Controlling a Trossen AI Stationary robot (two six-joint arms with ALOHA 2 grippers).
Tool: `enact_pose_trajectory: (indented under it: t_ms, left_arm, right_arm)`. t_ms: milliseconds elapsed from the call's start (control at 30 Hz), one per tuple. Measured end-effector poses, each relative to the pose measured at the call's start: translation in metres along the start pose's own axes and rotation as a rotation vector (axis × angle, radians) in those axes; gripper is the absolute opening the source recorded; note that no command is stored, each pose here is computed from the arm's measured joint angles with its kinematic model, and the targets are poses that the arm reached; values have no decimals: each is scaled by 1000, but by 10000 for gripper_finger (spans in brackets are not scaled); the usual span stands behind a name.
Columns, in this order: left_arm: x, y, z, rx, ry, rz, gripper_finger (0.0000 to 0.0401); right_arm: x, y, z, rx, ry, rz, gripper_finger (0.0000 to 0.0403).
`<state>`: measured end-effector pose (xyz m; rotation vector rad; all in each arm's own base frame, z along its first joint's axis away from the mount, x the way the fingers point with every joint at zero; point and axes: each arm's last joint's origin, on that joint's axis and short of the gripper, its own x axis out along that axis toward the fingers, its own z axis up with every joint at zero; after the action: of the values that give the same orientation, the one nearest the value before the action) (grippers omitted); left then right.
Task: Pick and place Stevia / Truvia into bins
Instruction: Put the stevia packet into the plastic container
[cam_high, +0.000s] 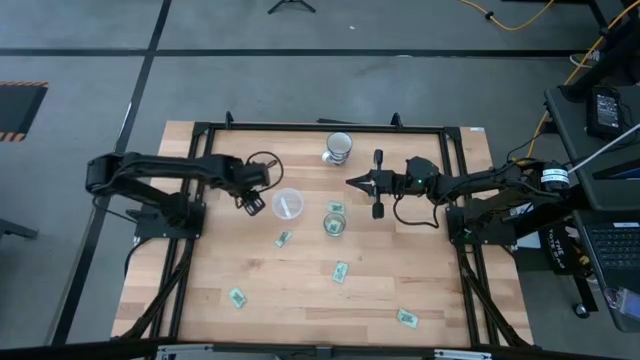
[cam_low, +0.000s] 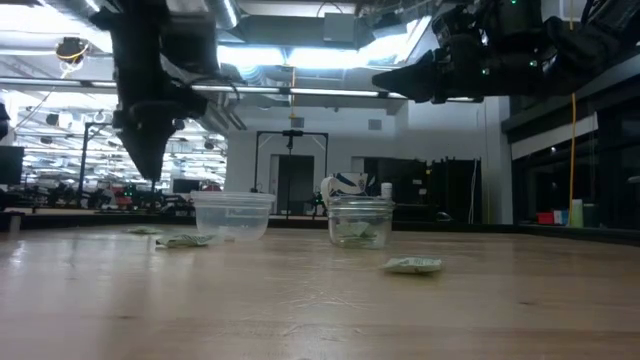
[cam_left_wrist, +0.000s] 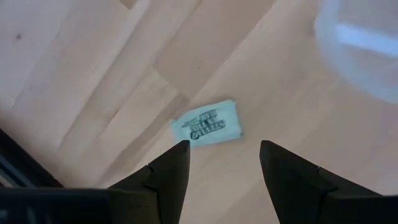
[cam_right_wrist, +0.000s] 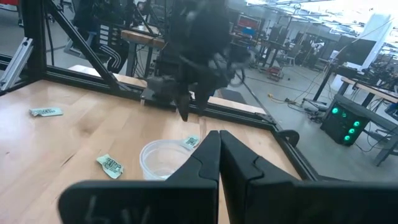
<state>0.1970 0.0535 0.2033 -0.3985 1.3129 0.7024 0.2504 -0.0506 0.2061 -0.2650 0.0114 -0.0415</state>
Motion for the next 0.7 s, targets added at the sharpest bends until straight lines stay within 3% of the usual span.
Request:
enact_pose_trajectory:
  t_ms: [367,700]
  left_arm:
    - [28,4,11,170,130,0,189]
    - [44,9,22,240,130,-2,189]
  right_arm:
    - [0,0,0,2,-1,0,7]
    - [0,0,0,2,0,1,7]
